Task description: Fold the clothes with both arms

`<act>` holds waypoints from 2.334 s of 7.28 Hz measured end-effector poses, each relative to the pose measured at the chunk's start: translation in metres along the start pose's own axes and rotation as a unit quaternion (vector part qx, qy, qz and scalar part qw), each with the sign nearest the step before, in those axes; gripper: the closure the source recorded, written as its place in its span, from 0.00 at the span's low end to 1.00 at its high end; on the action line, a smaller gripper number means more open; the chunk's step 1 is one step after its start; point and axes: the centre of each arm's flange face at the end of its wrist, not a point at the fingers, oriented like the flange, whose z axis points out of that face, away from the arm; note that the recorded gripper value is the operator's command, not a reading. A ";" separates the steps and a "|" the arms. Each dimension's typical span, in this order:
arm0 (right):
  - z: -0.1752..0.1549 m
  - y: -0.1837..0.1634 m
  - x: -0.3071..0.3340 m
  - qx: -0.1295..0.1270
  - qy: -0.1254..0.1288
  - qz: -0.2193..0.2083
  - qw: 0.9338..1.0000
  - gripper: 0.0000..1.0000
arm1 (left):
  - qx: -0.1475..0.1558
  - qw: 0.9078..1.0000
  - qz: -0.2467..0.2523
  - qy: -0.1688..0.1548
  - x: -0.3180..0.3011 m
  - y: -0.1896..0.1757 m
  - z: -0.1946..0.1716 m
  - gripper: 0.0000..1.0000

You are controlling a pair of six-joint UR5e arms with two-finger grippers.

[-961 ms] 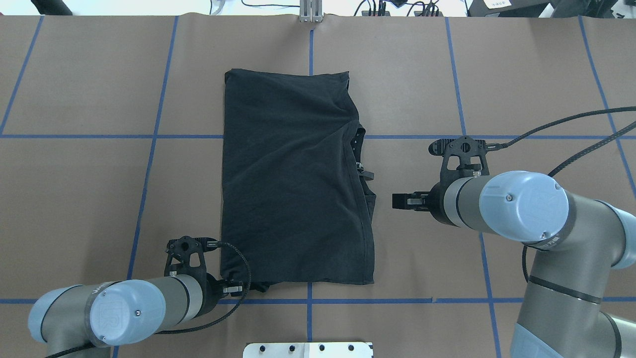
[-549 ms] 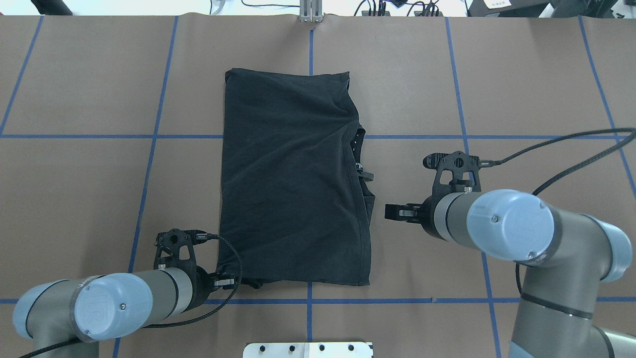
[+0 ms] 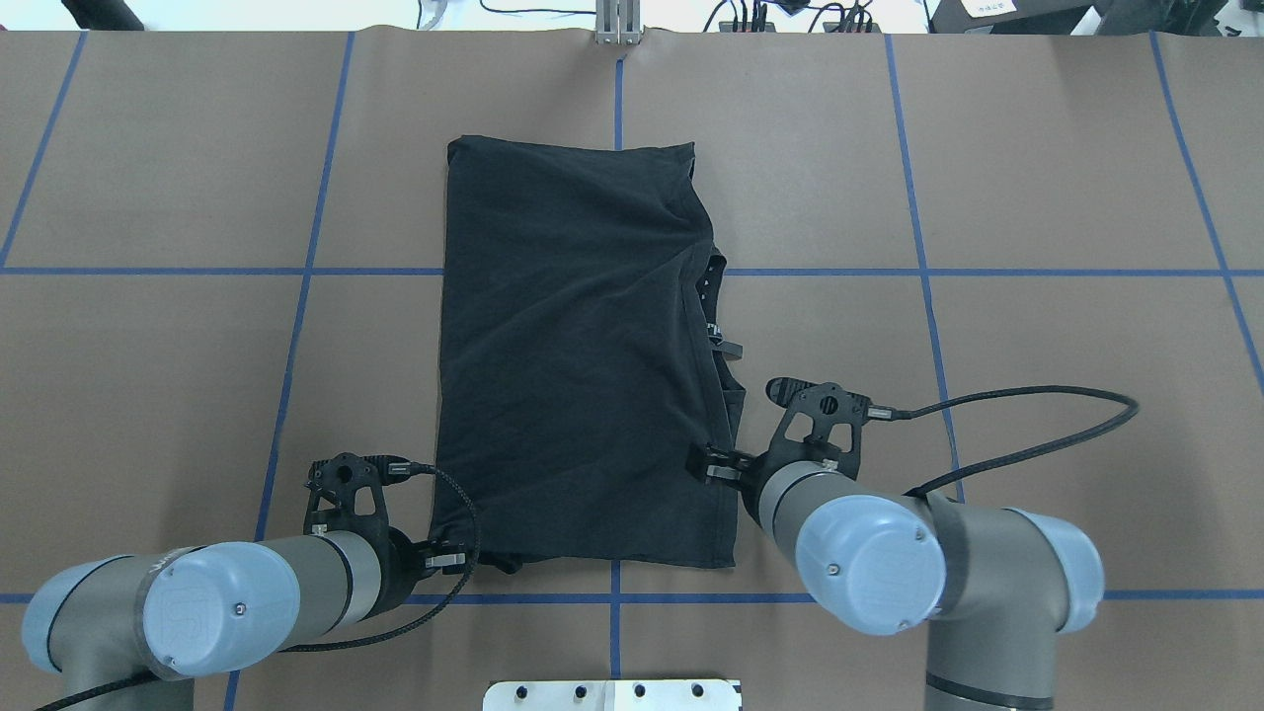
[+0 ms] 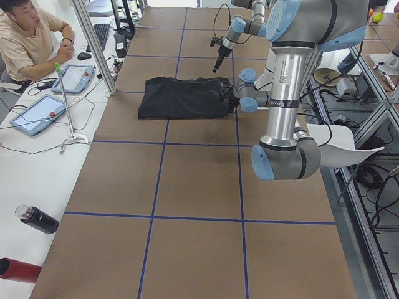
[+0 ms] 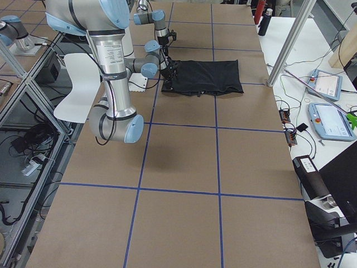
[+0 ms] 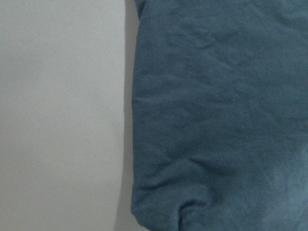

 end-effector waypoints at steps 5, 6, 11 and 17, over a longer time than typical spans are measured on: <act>0.031 -0.004 -0.024 0.043 0.003 -0.031 0.999 0.30 | -0.001 1.000 0.000 0.000 0.000 0.002 0.000 1.00; 0.039 -0.007 -0.023 0.048 0.010 -0.037 0.998 0.30 | -0.002 1.000 0.000 0.000 0.000 0.003 0.000 1.00; 0.064 -0.013 -0.019 0.063 0.024 -0.053 0.996 0.39 | -0.003 1.000 0.001 0.000 0.001 0.005 0.001 1.00; 0.087 -0.009 -0.024 0.071 0.041 -0.060 0.995 0.65 | -0.005 1.000 0.002 0.002 0.004 0.006 0.001 1.00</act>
